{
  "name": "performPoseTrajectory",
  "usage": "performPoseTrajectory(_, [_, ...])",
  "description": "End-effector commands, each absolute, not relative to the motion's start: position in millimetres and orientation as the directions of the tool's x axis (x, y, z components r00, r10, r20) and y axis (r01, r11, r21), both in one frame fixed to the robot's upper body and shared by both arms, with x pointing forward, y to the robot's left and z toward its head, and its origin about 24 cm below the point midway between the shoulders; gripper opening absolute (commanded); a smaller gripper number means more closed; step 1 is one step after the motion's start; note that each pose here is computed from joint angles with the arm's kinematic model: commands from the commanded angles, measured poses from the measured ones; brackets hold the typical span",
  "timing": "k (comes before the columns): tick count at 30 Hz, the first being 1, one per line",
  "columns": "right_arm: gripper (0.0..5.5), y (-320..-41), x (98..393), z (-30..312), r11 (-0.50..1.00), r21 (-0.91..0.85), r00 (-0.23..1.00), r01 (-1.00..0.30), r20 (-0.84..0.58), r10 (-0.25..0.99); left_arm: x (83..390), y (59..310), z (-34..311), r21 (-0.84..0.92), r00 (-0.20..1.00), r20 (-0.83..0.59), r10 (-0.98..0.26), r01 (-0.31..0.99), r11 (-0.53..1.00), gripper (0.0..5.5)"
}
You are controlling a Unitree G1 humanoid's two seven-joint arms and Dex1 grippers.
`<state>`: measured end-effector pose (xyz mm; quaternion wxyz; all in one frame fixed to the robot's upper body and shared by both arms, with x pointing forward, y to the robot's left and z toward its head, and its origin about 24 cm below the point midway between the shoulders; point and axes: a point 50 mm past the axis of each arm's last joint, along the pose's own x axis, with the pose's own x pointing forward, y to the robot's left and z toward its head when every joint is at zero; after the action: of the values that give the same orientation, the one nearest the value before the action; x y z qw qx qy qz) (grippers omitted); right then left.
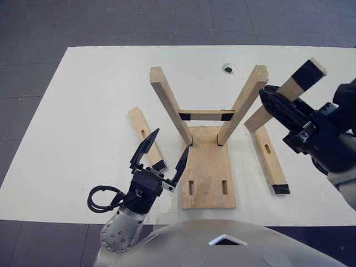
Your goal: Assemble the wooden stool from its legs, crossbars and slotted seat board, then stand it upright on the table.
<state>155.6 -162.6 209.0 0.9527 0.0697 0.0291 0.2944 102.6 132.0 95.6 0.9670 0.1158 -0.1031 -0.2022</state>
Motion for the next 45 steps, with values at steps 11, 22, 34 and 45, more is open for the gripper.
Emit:
performPoseTrajectory(11, [0.41, -205.9, 159.0, 151.2, 0.974, -0.077, 0.966, -0.212, -0.166, 0.197, 113.0, 172.4, 69.7, 0.140, 0.992, -0.099, -0.080, 0.093, 0.986, 3.69])
performPoseTrajectory(22, [0.41, -182.9, 161.8, 94.8, 0.979, -0.092, 0.957, -0.183, -0.243, 0.156, 126.7, 164.6, 75.6, 0.096, 0.998, -0.058, -0.026, 0.031, 0.995, 3.69])
performPoseTrajectory(34, [0.41, -187.6, 170.5, 90.0, 0.984, -0.127, 0.977, -0.126, -0.190, 0.101, 125.2, 163.8, 75.6, 0.090, 0.998, -0.062, -0.014, 0.020, 0.996, 3.69])
performPoseTrajectory(45, [0.41, -186.1, 166.8, 78.5, 0.986, -0.111, 0.970, -0.124, -0.223, 0.097, 123.6, 163.7, 77.2, 0.094, 0.998, -0.065, -0.024, 0.030, 0.995, 3.69])
